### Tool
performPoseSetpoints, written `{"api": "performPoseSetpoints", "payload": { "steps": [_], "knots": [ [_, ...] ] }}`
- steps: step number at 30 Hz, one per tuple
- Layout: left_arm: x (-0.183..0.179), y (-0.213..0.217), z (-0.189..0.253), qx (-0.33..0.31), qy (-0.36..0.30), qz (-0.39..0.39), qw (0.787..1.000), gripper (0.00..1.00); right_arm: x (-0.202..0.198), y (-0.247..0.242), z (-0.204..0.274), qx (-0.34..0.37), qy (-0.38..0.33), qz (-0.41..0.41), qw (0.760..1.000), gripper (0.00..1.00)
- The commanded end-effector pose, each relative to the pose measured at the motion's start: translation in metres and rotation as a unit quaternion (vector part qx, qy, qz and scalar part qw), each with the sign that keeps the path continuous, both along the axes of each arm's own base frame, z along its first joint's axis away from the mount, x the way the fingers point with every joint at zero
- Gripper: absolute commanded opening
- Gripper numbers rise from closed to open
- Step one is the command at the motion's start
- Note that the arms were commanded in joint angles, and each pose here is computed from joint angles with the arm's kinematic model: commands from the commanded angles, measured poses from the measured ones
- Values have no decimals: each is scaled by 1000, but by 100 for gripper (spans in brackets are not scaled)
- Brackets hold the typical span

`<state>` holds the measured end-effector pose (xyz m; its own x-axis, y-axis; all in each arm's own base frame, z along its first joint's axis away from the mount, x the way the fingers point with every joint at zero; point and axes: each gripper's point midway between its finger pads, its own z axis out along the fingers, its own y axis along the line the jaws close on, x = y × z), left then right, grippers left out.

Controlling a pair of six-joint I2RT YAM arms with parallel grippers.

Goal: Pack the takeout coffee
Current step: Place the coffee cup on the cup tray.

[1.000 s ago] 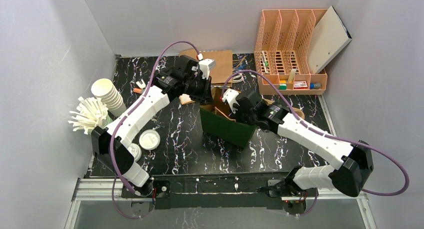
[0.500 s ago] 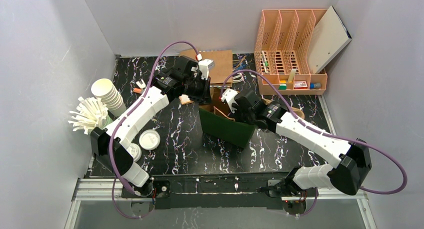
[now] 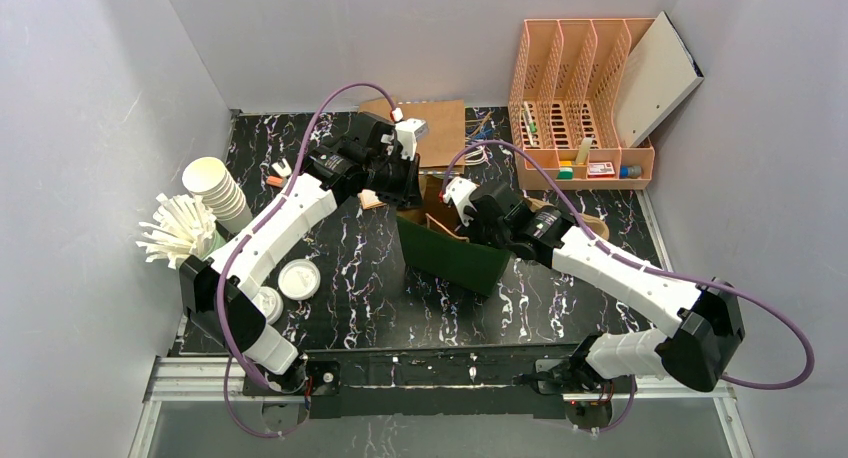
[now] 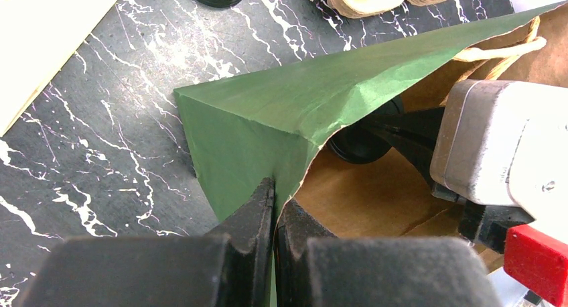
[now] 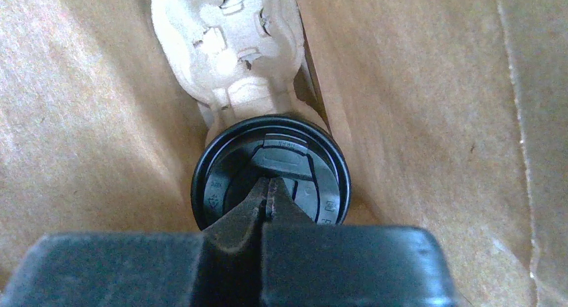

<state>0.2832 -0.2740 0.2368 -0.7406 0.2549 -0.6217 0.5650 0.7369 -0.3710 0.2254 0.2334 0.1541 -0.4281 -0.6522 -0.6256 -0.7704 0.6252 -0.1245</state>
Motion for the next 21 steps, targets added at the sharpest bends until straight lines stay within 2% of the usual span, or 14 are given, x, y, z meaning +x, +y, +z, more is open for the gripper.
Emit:
{"api": "performPoseSetpoints", "payload": {
  "steps": [1,7,17,18,21],
  "knots": [
    [-5,3,15,-15,-17,-7,1000,0,-33,-29,-41,-67,86,-4,994,1],
    [-3,4,16,-13,-20,-2,1000,0,-28,-27,-32,-62,71,-2,995,1],
    [2,3,16,-5,-20,3,1000,0,10,11,51,6,-32,38,999,1],
    [2,3,17,-4,-20,5,1000,0,12,13,59,12,-41,42,998,4],
    [3,4,17,-1,-20,8,1000,0,16,18,76,24,-60,53,997,24]
  ]
}}
